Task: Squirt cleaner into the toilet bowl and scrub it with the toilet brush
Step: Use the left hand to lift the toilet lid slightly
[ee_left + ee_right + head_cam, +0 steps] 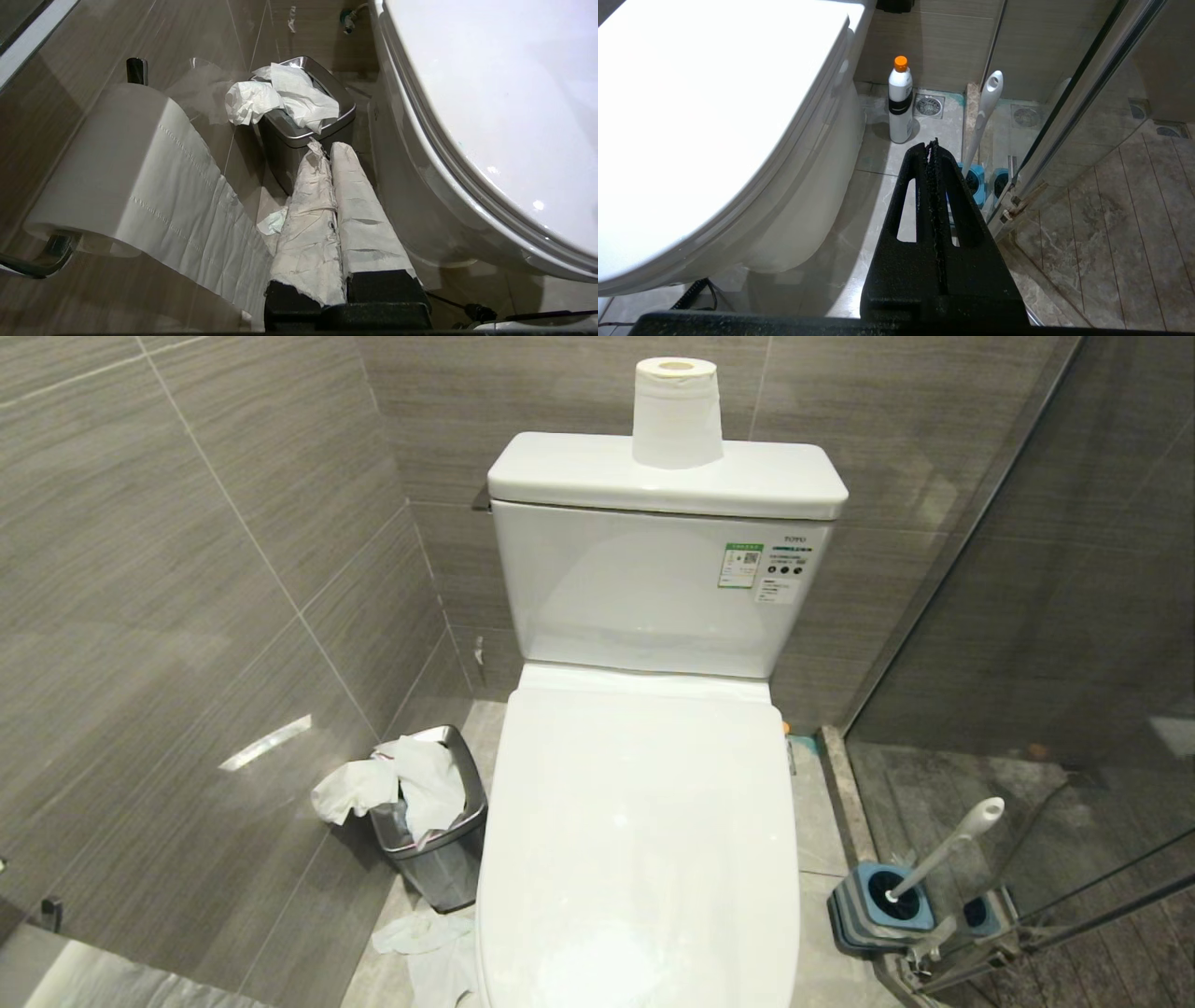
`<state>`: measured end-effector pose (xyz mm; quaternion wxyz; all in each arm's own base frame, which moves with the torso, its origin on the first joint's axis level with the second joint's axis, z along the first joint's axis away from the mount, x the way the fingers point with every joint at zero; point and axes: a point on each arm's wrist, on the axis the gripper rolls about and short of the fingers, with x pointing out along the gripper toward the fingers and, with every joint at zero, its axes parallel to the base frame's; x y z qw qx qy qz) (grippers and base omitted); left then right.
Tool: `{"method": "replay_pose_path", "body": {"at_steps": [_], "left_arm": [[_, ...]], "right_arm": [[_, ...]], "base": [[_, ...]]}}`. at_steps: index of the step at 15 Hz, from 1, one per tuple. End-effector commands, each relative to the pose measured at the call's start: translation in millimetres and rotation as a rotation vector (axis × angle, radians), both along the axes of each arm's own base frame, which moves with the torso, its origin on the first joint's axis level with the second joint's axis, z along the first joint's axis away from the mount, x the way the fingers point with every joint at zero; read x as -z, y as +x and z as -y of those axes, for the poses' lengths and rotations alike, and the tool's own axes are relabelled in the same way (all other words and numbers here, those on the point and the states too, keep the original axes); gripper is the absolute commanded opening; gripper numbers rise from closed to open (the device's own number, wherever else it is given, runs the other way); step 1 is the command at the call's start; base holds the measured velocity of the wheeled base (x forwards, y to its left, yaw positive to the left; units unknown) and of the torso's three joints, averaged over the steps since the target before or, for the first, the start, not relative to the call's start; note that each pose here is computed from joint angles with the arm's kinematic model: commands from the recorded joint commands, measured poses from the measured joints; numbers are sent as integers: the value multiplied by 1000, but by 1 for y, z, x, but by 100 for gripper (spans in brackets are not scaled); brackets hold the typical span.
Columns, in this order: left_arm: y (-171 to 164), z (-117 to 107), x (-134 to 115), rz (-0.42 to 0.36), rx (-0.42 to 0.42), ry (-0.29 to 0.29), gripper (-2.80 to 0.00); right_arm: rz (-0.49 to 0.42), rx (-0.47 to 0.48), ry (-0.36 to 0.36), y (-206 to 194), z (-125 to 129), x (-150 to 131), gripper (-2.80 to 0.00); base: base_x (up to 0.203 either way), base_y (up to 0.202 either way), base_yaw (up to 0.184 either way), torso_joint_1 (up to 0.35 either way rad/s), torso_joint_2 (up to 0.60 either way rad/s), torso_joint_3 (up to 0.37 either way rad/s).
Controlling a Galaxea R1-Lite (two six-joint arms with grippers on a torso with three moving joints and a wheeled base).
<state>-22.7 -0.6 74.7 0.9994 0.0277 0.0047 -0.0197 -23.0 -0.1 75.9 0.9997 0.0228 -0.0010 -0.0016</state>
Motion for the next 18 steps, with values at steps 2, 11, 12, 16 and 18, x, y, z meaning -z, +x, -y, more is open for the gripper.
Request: {"method": "replay_pose_path", "body": {"at_steps": [2,11,12,16,18], "left_arm": [[0,0,0,1,1,9,-280],[-12,1,-36,98,50,185,-280],[-13,1,-44,76,52,189,-280],[-1,1,-87,12,60,191,-280],[7,1,-114,10,62,192,-280]], "right_arm": [[0,-2,-1,0,0,0,-280],[0,-1,0,0,0,0,-280],[0,-2,0,0,0,0,-280],[-2,0,0,0,0,0,-280],[0,0,0,0,0,0,-280]], "base": [[0,0,0,0,0,0],[0,0,0,0,0,0],[0,0,0,0,0,0],[0,0,0,0,0,0],[0,0,0,0,0,0]]}}
